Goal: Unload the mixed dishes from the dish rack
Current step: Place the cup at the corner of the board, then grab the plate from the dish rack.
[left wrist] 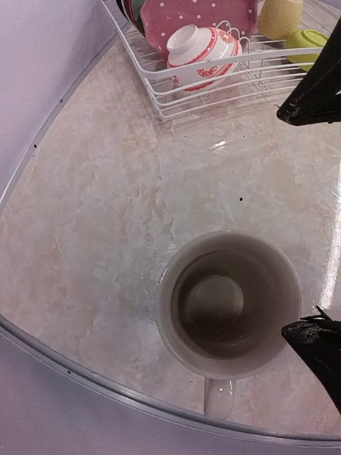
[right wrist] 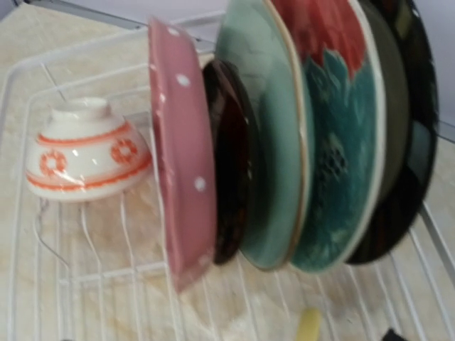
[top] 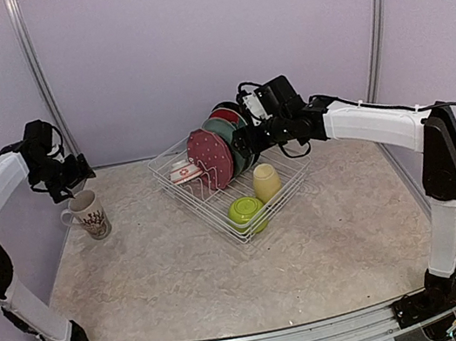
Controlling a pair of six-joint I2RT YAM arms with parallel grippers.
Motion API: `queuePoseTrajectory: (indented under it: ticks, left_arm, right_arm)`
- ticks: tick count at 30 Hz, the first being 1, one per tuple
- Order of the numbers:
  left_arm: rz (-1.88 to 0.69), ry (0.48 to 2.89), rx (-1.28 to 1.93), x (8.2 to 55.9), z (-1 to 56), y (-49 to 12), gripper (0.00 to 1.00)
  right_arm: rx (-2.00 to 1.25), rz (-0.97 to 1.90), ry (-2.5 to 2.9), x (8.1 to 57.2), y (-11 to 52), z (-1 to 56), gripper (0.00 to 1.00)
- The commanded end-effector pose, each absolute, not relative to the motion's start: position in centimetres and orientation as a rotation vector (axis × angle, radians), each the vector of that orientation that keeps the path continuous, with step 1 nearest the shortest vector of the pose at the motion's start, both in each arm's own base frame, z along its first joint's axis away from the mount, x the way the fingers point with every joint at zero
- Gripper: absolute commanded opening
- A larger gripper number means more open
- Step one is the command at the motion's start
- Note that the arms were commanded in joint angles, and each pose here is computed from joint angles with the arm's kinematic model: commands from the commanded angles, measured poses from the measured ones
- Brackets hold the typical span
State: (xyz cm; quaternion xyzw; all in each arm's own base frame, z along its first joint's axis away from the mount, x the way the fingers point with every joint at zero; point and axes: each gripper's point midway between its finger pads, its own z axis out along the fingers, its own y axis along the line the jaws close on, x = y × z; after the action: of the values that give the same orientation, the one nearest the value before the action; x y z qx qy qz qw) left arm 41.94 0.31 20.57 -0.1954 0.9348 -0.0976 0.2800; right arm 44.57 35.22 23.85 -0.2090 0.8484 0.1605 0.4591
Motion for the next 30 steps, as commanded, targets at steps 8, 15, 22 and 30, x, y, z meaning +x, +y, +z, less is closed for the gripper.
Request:
queuePoseTrajectory:
  ticks: [8, 15, 22, 30]
  left_arm:
    - [-0.338, 2.092, -0.130, 40.2, 35.4, -7.8, 0.99]
    - [-0.363, 1.949, 0.035, 41.2, 41.4, -12.5, 0.99]
    - [-0.369, 1.986, 0.076, 41.3, 37.2, -12.7, 0.99]
    - [-0.425, 2.002, 0.058, 40.5, 36.6, -12.3, 0.99]
  right_arm:
    - [-0.519, 0.422, 2.093, 45.8, 36.9, 24.0, 0.59]
    - [-0.492, 0.343, 2.090, 46.8, 34.8, 24.5, 0.57]
    - [-0.458, 0.263, 2.080, 49.8, 31.9, 25.2, 0.40]
    - [-0.480, 0.233, 2.053, 53.6, 31.5, 25.5, 0.45]
